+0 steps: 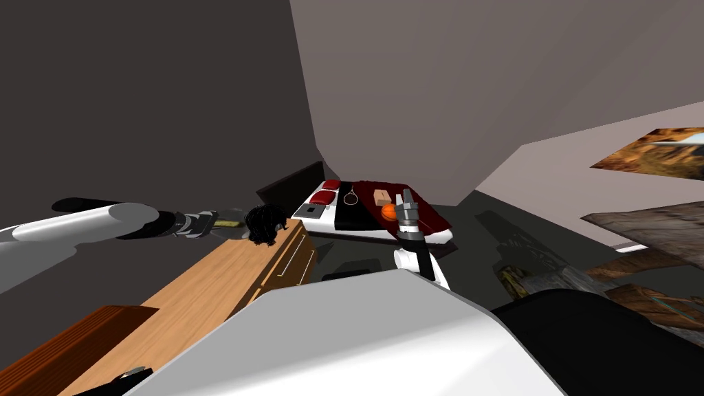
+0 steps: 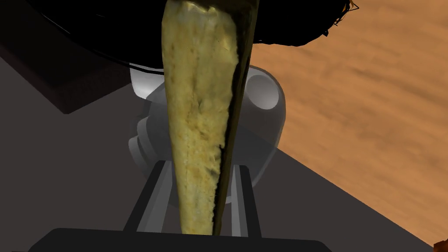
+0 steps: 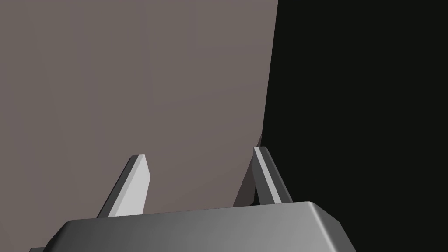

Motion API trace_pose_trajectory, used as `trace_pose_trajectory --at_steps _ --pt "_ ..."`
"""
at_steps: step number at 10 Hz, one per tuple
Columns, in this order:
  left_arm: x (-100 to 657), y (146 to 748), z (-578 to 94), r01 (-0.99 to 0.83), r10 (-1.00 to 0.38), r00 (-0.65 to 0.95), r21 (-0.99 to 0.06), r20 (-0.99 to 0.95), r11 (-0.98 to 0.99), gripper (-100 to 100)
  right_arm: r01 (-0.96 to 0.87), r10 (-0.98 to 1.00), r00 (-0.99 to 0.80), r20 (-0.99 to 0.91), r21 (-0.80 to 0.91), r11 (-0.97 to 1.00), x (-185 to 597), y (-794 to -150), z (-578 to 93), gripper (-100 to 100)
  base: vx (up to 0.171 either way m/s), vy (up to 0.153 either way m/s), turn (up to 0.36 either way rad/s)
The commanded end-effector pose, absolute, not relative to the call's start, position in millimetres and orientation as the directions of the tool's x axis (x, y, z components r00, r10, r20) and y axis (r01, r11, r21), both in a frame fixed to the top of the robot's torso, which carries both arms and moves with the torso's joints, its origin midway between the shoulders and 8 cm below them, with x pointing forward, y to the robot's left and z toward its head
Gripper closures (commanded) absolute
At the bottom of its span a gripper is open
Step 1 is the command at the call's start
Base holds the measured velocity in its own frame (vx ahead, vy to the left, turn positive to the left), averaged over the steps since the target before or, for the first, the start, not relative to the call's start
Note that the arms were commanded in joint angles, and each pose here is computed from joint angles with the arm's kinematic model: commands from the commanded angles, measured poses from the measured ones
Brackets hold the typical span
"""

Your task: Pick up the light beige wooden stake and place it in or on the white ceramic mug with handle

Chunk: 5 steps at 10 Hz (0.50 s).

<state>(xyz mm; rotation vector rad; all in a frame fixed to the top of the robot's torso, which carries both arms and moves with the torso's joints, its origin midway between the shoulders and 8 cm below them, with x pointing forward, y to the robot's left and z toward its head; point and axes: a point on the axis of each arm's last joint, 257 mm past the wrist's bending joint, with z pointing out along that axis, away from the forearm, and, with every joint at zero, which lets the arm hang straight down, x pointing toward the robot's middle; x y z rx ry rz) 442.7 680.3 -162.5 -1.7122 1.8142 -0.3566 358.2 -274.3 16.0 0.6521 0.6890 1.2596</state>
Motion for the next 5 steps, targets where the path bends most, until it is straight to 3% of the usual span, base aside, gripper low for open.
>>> trace_pose_trajectory --at_steps 1,5 --pt "450 684 -144 -0.781 -0.969 0.038 -0.612 -0.244 0.124 100 -0.617 0.981 0.166 -0.105 0.765 0.186 358 -274 16 0 0.044 -0.023 -0.035" --pt "457 695 -111 -0.741 -0.968 0.073 -0.662 -0.240 0.108 100 -0.617 0.981 0.166 -0.105 0.765 0.186 358 -274 16 0 0.068 -0.022 -0.055"
